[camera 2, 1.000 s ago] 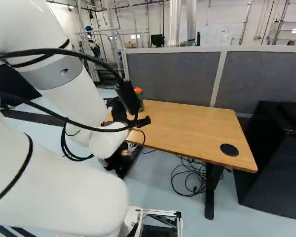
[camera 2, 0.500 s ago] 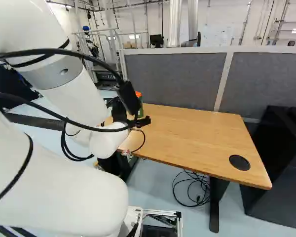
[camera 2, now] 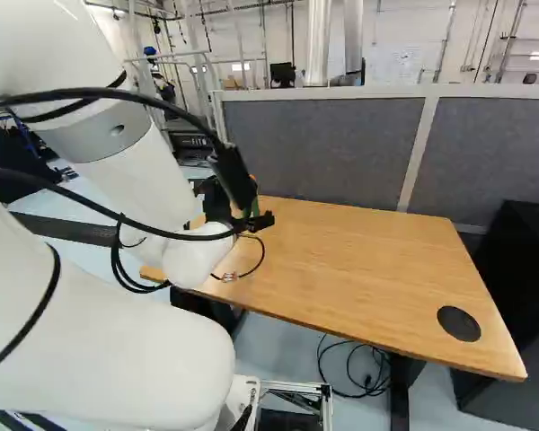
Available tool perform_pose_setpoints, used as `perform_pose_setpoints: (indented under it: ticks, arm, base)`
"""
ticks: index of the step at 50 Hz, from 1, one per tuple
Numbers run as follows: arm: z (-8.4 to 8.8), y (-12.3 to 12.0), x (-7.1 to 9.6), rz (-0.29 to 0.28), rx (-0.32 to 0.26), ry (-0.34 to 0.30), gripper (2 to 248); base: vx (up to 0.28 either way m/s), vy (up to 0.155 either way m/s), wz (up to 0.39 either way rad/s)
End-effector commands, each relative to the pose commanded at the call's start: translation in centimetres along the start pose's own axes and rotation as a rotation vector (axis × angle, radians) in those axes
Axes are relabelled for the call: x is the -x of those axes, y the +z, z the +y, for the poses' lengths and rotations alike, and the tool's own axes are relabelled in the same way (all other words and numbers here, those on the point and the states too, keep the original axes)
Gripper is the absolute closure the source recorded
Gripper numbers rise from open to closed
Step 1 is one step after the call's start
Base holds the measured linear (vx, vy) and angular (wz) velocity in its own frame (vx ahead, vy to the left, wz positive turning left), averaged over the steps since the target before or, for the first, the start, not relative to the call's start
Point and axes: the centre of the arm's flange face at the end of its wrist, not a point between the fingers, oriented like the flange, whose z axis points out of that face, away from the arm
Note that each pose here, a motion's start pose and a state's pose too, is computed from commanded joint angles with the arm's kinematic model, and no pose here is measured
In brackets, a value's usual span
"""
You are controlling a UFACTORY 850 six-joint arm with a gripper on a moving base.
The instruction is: Pick up the green bottle from the table
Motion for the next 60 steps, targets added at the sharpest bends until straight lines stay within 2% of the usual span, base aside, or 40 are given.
perform_pose_setpoints:
  ticks: [5,6,40,60]
  arm:
    - [0.0,0.0,0.0,0.0,0.0,0.0,3]
    - [-0.1,0.8,-0.4,-0.004,-0.005,-0.002,3]
    - [-1.0,6.7,-3.0,-0.022,-0.028,-0.01,3]
    - [-1.4,10.6,-3.8,-0.097,-0.034,-0.013,3]
  base:
    - [0.16,0.044,-0.023]
    - [0.125,0.036,-0.016]
    - [0.011,0.002,-0.001]
    - [0.0,0.0,0.0]
